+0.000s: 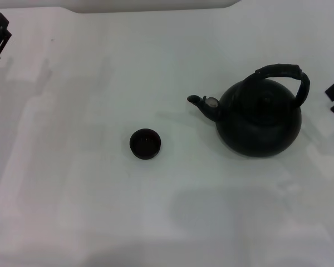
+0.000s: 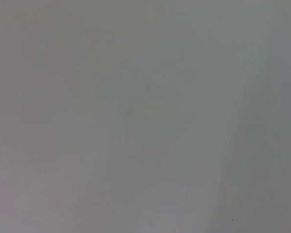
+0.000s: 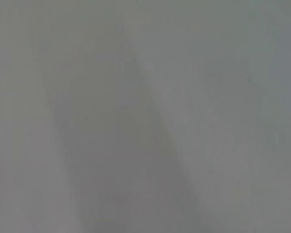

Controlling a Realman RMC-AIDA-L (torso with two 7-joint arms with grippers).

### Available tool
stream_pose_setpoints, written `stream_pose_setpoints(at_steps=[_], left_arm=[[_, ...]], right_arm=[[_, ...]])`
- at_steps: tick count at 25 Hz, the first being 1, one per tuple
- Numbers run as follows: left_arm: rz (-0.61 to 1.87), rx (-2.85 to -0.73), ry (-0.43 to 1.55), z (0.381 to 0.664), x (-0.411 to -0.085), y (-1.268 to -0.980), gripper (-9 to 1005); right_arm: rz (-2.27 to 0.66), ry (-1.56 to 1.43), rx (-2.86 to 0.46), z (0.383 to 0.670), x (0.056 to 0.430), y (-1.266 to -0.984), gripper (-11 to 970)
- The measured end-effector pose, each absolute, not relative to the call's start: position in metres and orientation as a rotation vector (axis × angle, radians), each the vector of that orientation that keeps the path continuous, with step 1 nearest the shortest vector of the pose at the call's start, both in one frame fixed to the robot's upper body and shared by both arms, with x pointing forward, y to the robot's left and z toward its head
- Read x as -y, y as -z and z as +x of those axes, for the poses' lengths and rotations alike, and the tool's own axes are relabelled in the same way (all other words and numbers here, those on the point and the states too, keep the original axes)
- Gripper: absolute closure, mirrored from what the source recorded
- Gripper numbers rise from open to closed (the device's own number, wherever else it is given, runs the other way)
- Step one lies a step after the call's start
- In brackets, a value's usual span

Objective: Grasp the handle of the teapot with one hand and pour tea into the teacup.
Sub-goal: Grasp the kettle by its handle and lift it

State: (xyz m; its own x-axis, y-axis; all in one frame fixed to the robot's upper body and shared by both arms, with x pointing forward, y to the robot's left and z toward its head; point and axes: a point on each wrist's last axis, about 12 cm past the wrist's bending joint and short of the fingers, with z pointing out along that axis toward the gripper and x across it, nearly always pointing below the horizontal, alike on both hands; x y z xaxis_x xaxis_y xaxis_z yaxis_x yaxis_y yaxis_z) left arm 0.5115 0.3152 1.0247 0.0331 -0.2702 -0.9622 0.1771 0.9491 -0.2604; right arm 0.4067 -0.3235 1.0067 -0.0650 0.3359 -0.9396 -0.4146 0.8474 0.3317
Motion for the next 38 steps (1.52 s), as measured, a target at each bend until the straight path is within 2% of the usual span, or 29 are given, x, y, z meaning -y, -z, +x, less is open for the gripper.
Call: stream_pose_setpoints(at_steps=[8,14,32,38], left_arm=[[-0.079,-1.504,0.357,0.51,-0.314,-1.023,103],[-0.084,-1.507,0.357,0.509,-0.314,-1.023,103],[-0.088,-1.515,0.354,0.507,-0.315,-1.021,103],[-0.092,-1.514,0.352,0.507,-0.316,-1.021,103]], right_arm=[[-0.153,-0.657,-1.6,0.435,0.304,-1.001,196],[-0.17,-0.66,-1.634,0.445,0.296,-0.999,198],[-0.17,-0.645,-1.654,0.445,0.297,-0.996,203],[-0.169,-0.655,-1.642,0.444,0.295,-0.997,449]])
